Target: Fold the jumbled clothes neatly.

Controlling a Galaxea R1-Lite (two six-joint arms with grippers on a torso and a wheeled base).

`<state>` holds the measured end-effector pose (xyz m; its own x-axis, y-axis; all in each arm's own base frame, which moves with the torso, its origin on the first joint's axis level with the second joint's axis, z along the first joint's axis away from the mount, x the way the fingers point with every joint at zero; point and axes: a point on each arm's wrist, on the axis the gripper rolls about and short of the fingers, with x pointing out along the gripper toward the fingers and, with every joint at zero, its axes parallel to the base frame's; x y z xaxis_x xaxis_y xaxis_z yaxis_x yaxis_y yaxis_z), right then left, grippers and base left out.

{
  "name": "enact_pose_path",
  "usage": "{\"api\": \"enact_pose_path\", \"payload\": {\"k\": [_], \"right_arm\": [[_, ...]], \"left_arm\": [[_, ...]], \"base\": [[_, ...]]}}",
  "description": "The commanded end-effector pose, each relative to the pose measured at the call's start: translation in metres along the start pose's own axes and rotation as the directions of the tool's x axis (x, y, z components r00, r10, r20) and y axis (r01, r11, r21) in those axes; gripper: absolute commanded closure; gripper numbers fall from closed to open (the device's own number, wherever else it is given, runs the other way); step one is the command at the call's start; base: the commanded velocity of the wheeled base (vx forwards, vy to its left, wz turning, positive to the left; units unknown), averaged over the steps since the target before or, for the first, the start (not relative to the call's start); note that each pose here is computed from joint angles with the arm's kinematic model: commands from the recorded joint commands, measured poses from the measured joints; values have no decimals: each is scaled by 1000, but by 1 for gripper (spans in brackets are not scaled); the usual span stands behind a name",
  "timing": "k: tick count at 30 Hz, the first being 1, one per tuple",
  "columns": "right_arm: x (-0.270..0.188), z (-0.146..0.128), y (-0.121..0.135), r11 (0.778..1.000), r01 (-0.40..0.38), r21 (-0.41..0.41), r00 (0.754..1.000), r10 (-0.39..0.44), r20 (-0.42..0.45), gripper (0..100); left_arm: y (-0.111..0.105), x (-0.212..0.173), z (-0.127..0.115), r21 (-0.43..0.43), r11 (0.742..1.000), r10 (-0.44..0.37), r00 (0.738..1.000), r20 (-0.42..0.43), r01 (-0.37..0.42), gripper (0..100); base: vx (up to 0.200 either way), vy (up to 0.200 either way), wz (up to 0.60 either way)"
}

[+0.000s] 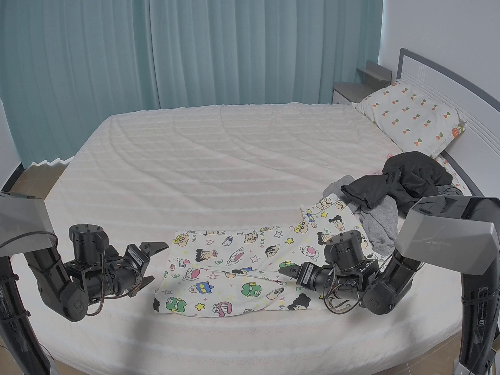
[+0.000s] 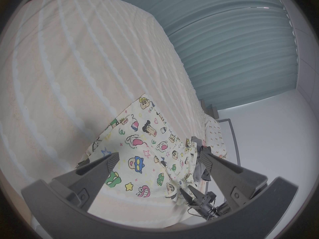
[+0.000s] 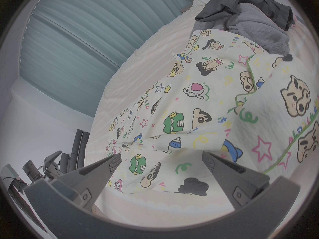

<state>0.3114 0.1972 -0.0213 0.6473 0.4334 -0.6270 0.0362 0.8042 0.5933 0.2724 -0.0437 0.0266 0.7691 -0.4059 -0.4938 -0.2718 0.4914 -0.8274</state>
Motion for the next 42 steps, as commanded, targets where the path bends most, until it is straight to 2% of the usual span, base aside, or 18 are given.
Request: {"api": "enact_pose_path", "payload": {"k": [1,8,14,29,33,35,37,38,42], "right_arm": [[6,3,3,1000,13,-2,1000,-13,0,0],[19,13,10,994,106,-1,994,-106,-26,0],[39,18,13,991,137,-5,990,-136,41,0],[36,27,21,995,105,-1,988,-104,110,0],[-1,29,26,997,83,-9,993,-82,83,0],[-11,29,23,996,84,-27,994,-81,73,0],[-12,28,22,996,86,-28,994,-84,71,0],[-29,32,14,994,97,-52,993,-93,77,0],[-58,34,7,995,85,-42,994,-81,77,0]], "left_arm": [[3,3,-3,-2,1000,13,1000,-13,-13,0],[3,3,-3,-1,1000,14,1000,-10,-14,0],[3,3,-3,-1,1000,12,1000,-9,-12,0],[4,3,-3,-1,1000,13,1000,-11,-13,0],[1,5,-1,10,1000,-1,1000,-2,1,0],[-1,8,1,48,999,-7,1000,-1,7,0],[0,9,1,52,999,-5,1000,-2,5,0],[6,21,4,190,982,14,1000,-6,-13,0],[12,42,12,342,939,54,998,-18,-45,0]], "base": [[0,0,0],[0,0,0],[0,0,0],[0,0,0],[0,0,0],[0,0,0],[0,0,0],[0,0,0],[0,0,0]]}}
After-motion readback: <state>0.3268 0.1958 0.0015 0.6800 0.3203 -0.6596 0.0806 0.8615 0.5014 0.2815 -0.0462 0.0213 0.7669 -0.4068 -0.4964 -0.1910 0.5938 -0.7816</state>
